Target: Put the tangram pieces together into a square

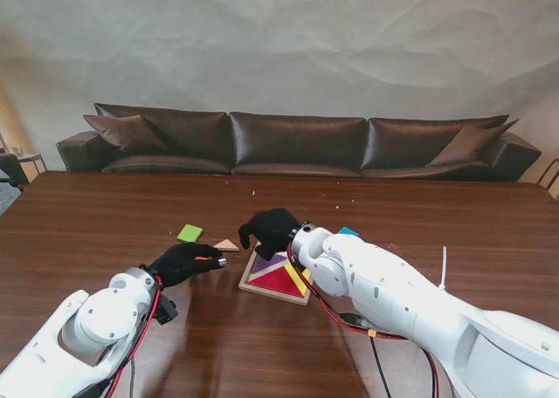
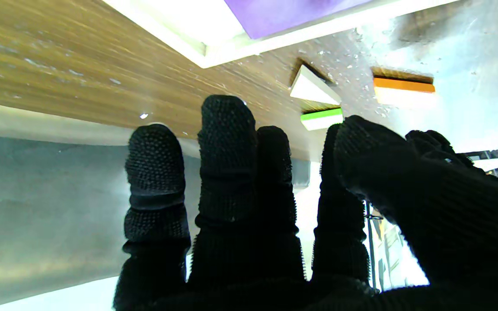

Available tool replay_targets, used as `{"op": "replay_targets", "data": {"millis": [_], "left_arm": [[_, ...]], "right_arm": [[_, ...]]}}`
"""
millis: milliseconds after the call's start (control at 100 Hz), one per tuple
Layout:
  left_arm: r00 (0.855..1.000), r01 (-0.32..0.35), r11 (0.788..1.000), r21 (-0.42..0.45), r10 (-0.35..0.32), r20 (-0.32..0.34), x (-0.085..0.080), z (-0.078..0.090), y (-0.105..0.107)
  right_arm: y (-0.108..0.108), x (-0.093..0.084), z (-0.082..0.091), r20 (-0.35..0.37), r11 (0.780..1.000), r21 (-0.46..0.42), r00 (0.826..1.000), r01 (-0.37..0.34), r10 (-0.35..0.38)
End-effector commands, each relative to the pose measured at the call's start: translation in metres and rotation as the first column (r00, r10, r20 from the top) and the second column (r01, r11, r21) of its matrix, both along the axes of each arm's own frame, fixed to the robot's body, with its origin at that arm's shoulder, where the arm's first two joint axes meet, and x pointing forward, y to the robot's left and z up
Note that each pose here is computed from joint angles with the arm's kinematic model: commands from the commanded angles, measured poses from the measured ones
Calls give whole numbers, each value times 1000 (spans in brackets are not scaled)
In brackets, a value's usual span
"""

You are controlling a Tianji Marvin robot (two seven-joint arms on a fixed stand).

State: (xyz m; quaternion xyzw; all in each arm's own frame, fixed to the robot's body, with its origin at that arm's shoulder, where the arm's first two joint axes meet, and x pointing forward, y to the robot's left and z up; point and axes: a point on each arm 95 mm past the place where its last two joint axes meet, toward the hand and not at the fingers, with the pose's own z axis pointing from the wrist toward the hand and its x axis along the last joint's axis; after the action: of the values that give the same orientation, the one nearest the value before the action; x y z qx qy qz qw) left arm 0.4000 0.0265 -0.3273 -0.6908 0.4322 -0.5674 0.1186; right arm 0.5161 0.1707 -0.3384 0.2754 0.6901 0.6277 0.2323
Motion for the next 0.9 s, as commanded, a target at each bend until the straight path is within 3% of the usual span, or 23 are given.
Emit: {"op": "replay_targets", "data": {"millis": [0,540,890], "left_arm": [[1000,18,1000,2,-18,-9,-2,1,-2],[999,31,999,11,-31,-14,0,2,-3],[999,30,1000,4,-30,-15,1,1,-5]], "right_arm": [[-13,-7,-16,-25,999,-33,1000,7,-8],[-30,-24,-25,-93,999,-47,995,16,-21],[-31,-21,-34,-94,994,-106,995,16,-26]]}}
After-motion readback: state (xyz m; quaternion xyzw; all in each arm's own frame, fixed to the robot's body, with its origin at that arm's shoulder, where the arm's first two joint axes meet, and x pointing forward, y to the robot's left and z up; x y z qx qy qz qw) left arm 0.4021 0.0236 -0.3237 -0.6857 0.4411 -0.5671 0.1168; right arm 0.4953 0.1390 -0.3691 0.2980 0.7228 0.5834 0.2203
